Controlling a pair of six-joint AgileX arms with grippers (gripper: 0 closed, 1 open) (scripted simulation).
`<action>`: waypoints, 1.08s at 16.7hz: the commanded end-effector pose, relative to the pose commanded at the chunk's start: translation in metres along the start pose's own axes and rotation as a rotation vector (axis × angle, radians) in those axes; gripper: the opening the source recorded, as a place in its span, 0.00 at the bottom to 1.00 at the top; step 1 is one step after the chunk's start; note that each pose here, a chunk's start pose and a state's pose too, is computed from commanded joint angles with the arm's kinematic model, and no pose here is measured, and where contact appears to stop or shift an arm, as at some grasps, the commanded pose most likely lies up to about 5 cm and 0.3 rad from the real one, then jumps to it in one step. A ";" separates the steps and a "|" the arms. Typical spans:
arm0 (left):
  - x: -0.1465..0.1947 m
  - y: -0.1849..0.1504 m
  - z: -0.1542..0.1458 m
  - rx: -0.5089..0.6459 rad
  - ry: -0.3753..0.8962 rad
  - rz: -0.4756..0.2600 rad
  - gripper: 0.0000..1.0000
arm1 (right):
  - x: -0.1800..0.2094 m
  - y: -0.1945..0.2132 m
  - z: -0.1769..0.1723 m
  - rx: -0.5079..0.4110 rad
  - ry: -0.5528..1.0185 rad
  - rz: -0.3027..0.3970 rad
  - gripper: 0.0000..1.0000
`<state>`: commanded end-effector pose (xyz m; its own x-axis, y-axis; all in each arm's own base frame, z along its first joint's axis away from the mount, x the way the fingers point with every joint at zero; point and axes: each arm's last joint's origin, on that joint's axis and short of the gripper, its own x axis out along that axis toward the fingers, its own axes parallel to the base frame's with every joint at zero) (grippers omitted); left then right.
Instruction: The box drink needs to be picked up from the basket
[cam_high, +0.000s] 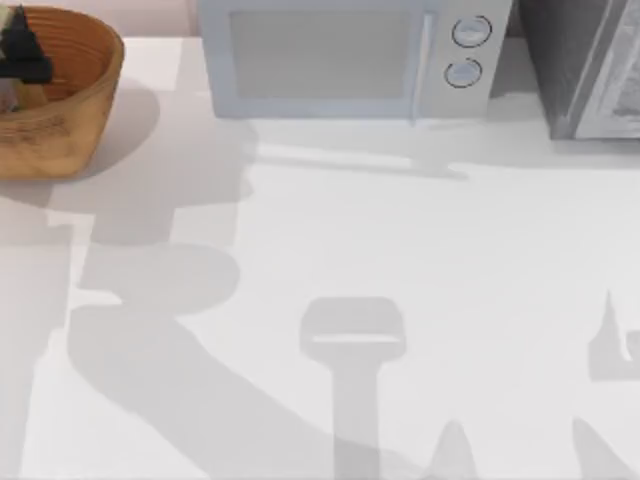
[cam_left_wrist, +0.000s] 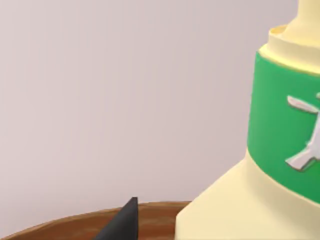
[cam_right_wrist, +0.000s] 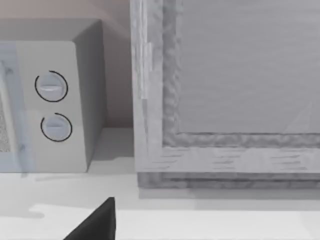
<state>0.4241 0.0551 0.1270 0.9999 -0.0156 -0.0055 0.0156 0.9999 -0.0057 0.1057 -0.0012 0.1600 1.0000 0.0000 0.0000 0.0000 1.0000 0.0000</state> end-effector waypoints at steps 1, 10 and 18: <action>0.000 0.000 0.000 0.000 0.000 0.000 0.62 | 0.000 0.000 0.000 0.000 0.000 0.000 1.00; 0.000 0.000 0.000 0.000 0.000 0.000 0.00 | 0.000 0.000 0.000 0.000 0.000 0.000 1.00; -0.001 0.003 0.009 0.007 -0.020 0.006 0.00 | 0.000 0.000 0.000 0.000 0.000 0.000 1.00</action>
<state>0.4229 0.0577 0.1356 0.9999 -0.0093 0.0141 0.0093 1.0000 0.0009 0.1057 -0.0012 0.1600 1.0000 0.0000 0.0000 0.0000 1.0000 0.0000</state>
